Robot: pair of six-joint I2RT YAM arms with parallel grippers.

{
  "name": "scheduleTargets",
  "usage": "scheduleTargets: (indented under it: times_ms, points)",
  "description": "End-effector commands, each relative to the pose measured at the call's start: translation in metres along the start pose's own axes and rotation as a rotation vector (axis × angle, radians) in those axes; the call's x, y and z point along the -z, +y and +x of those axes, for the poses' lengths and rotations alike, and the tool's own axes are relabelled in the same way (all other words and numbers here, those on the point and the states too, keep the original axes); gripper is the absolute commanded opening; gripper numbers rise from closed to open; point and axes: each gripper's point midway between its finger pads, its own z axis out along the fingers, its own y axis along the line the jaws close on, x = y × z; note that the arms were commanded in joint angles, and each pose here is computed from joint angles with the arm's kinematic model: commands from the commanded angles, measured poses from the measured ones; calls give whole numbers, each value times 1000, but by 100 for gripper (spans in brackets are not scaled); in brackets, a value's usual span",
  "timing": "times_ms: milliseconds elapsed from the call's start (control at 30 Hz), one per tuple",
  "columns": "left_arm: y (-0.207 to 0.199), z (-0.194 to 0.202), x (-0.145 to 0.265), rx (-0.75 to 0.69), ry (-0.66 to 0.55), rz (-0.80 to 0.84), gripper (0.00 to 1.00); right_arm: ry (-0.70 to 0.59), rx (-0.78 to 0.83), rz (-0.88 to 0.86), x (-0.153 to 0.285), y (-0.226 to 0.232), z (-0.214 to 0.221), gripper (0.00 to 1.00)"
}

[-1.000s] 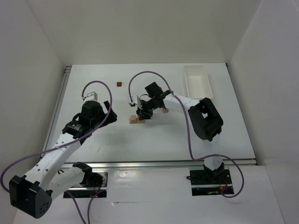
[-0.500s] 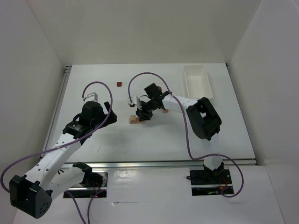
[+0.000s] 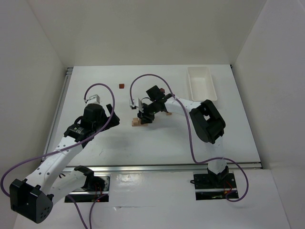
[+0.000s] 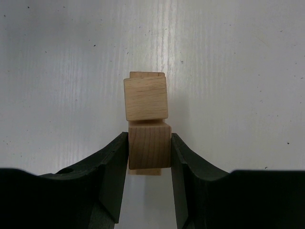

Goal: Build the wood block tower

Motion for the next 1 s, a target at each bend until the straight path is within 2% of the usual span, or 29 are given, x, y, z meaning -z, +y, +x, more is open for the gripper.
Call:
scheduleTargets:
  times_ms: [0, 967]
  points:
    - [-4, -1, -2, -19, -13, 24, 100, -36, 22, 33, -4, -8, -15, 24]
    - [-7, 4, -3, -42, 1, 32, 100, -24, 38, -13, -8, 5, -17, 25]
